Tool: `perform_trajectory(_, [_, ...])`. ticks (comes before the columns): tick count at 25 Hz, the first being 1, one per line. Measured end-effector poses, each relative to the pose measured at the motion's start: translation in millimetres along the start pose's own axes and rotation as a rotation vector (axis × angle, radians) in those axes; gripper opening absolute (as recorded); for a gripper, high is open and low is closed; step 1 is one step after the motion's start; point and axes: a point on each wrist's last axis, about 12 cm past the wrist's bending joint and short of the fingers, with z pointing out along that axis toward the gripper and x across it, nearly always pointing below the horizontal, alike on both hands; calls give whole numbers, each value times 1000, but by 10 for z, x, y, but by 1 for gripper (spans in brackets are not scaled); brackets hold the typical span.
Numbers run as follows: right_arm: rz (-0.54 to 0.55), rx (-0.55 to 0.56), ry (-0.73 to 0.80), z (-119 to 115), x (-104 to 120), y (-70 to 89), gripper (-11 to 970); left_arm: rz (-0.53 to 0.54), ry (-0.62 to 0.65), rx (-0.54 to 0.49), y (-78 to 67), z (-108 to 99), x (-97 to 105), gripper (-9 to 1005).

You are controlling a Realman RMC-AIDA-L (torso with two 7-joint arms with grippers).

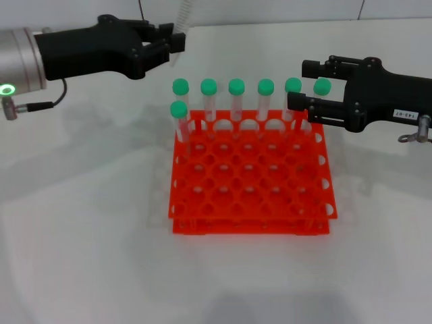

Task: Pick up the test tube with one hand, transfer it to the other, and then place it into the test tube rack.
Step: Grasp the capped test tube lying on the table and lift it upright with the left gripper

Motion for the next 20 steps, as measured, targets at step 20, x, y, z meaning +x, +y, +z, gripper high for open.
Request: perform_trajectory(20, [-9,6,-9,-23,-13,-10,634,74,66,127,-149,296,117,194])
